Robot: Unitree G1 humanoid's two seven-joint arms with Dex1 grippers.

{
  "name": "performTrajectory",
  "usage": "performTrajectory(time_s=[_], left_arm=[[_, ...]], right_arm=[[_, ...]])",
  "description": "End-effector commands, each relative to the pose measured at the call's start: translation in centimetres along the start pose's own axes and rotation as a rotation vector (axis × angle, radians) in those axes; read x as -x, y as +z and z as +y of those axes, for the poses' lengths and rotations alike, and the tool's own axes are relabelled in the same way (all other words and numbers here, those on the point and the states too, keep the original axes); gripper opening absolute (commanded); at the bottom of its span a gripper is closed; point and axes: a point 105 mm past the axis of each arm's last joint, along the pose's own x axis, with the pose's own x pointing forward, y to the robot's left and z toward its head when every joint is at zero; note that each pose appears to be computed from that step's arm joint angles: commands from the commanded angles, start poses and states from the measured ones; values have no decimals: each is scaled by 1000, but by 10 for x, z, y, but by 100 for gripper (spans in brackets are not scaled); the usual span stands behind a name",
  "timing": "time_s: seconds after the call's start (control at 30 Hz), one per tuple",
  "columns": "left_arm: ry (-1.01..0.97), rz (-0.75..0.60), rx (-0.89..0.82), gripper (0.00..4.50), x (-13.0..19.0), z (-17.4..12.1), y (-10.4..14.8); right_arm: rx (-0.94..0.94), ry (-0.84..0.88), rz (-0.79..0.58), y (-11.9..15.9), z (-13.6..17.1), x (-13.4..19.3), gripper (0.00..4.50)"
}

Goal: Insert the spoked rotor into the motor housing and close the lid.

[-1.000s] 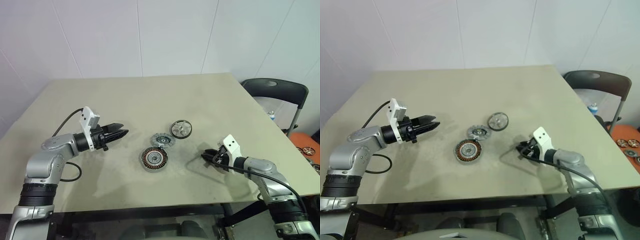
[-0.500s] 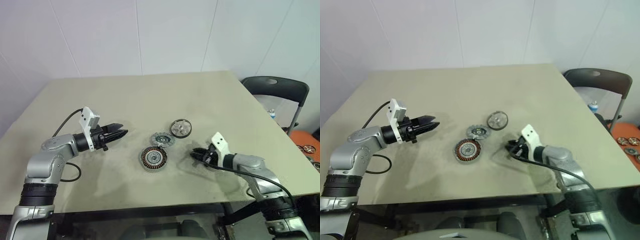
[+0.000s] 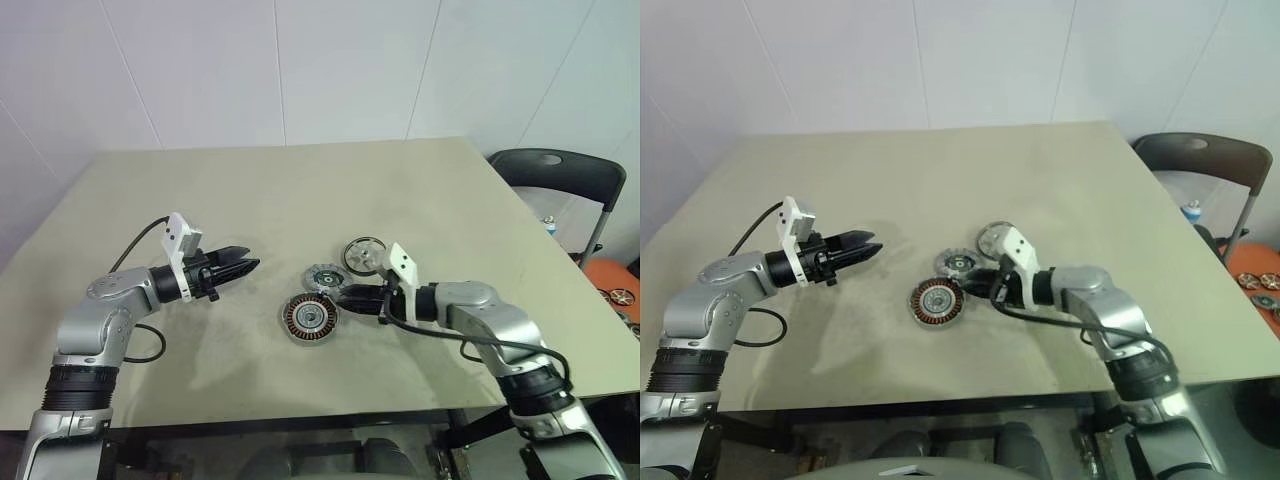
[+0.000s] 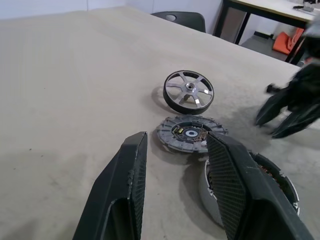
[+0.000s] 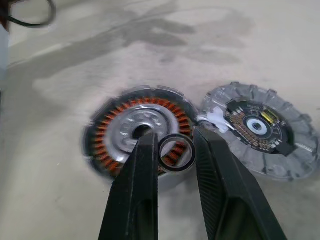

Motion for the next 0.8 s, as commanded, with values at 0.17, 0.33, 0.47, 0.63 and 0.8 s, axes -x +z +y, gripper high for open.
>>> performTrajectory(time_s=[0.17,0.33,0.47,0.63,0.8], left_arm=[[-12,-10,-56,199,6,-9,12],[-38,13,-35,199,10,-15,8],[-55,19,-24,199,10,-18,8],[-64,23,-20,199,11,-19,8],[-62,20,-19,199,10,-21,6]], right_arm=[[64,83,-26,13,11,-13,68],[77,130,20,6,17,-17,68],[88,166,31,7,21,-24,68],[103,188,31,13,21,-32,68],[125,205,40,14,23,-39,68]])
